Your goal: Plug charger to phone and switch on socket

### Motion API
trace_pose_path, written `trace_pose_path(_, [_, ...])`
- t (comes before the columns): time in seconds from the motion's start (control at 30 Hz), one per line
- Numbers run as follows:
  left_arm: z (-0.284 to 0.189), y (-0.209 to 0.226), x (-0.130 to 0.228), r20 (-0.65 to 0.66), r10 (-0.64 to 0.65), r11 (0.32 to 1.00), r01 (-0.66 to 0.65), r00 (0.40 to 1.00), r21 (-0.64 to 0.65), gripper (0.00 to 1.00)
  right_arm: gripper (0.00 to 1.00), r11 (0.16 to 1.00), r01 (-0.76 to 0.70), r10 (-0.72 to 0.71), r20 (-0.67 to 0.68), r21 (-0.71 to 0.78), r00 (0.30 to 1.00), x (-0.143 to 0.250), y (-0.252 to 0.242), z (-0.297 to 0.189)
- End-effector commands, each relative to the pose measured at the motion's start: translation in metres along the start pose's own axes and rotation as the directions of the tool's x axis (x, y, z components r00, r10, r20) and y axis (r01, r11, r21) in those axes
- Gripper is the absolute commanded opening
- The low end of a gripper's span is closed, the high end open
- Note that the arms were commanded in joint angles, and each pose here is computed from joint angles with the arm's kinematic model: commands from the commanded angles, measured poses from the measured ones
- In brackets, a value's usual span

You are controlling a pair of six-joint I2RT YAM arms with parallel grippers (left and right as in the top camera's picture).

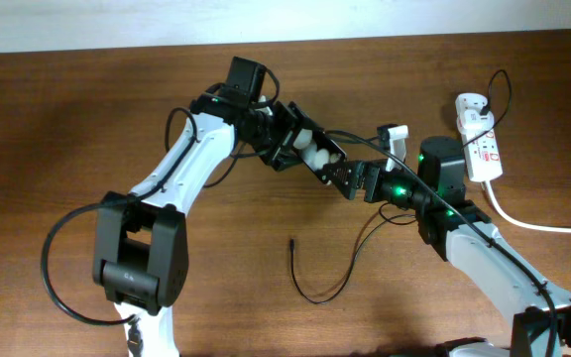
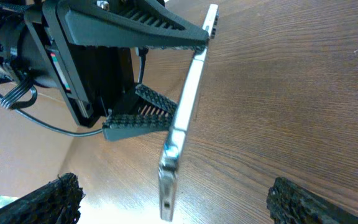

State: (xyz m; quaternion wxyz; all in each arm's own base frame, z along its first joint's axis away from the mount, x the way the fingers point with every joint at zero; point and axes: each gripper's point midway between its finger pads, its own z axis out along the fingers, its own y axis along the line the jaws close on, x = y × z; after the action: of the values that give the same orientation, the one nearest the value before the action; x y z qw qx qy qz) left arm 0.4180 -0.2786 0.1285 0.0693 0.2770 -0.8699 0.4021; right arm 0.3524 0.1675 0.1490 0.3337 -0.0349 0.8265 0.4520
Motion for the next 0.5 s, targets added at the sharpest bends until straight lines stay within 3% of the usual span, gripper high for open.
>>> trace_pose_path(0.0, [0.005, -0.008, 0.007, -0.003, -0.049, 0.999, 0.049, 0.999, 0.004, 0.00, 0.99, 1.000, 0.011, -0.011, 0.016, 0.006, 1.000, -0.006, 0.002, 0.002])
trace_pose_path(0.4, [0.028, -0.013, 0.045, -0.064, -0.179, 0.984, 0.177, 0.982, -0.035, 0.00, 0.99, 0.998, -0.005, 0.002, 0.040, 0.056, 0.999, -0.010, -0.007, 0.001])
trace_pose_path(0.47, [0.029, -0.013, 0.047, -0.062, -0.197, 0.980, 0.195, 0.978, -0.039, 0.00, 0.99, 0.995, -0.067, 0.063, 0.053, 0.078, 0.997, -0.011, -0.011, 0.001])
